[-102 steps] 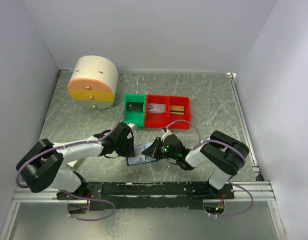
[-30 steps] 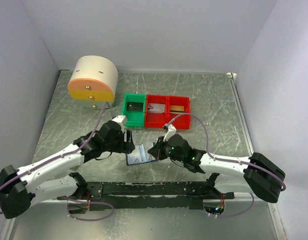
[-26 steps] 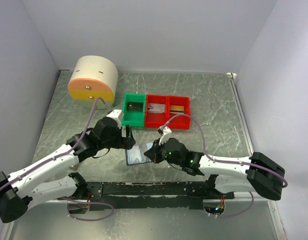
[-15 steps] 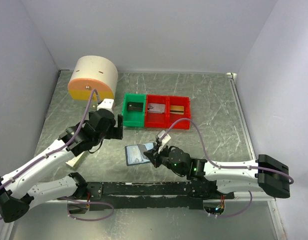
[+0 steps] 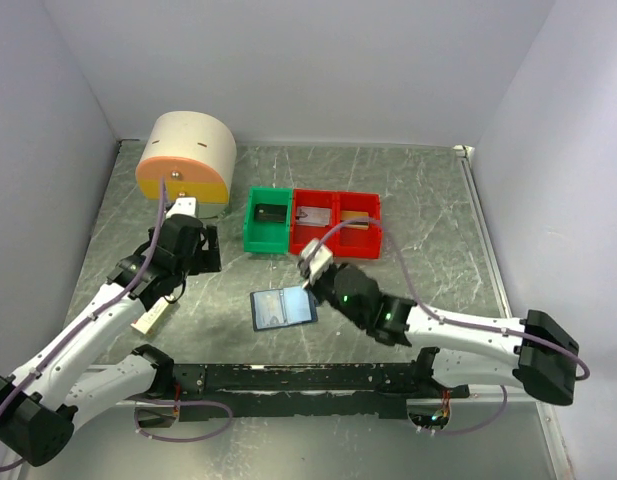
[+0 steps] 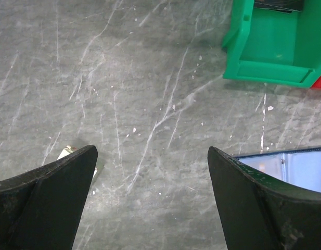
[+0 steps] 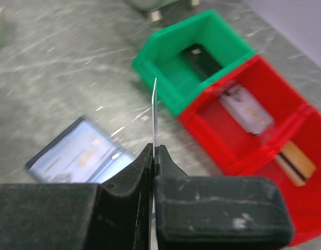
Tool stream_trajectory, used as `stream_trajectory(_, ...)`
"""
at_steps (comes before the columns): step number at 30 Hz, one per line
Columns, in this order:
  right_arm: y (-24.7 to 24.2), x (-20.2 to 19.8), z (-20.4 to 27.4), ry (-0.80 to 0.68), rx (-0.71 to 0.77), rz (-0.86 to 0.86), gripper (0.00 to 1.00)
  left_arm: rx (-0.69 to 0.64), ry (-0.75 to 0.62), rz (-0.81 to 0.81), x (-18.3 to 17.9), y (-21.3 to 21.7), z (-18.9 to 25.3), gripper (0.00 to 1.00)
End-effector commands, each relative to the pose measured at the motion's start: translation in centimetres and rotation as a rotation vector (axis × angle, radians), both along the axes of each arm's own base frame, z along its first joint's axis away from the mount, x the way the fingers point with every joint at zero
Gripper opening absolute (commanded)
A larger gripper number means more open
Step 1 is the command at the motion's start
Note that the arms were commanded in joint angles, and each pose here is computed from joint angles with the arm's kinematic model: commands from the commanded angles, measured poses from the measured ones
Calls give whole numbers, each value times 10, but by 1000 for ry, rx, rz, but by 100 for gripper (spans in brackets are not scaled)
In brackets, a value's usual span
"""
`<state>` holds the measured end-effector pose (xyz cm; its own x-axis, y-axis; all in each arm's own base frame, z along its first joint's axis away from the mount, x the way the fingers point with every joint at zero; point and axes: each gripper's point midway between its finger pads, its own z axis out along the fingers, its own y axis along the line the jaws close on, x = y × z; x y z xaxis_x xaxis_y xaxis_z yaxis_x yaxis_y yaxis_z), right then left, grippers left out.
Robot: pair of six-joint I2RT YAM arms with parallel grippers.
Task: Take the credit cards out of the card holder
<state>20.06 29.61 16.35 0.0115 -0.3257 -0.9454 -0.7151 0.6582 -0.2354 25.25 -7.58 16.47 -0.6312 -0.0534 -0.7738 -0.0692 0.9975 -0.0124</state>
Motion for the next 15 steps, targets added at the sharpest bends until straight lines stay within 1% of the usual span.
stream_trajectory(1, -13, 35, 29, 27, 8, 3, 0, -29, -24, -17, 6, -6, 5, 100)
stream_trajectory(3, -19, 48, 40, 3, 31, -5, 0, -10, -12, 11, 6, -1, 4, 100)
stream_trajectory(5, -33, 71, 41, 26, 26, -49, 0, -2, -15, 23, 6, 1, 5, 100)
stream_trajectory(6, -41, 85, 39, 59, 20, -79, 0, -2, -15, 19, 6, 1, 5, 100)
stream_trajectory(9, -45, 110, 26, 220, 10, -33, 0, -6, -29, 15, 6, 1, 7, 100)
stream_trajectory(10, -44, 117, 23, 249, 0, -22, 0, -6, -36, 19, 7, 2, 8, 100)
stream_trajectory(12, -41, 128, 18, 265, -31, -26, 0, -1, -46, 26, 8, 4, 9, 100)
stream_trajectory(15, -38, 145, 10, 250, -91, -39, 0, 2, -55, 43, 7, 7, 12, 100)
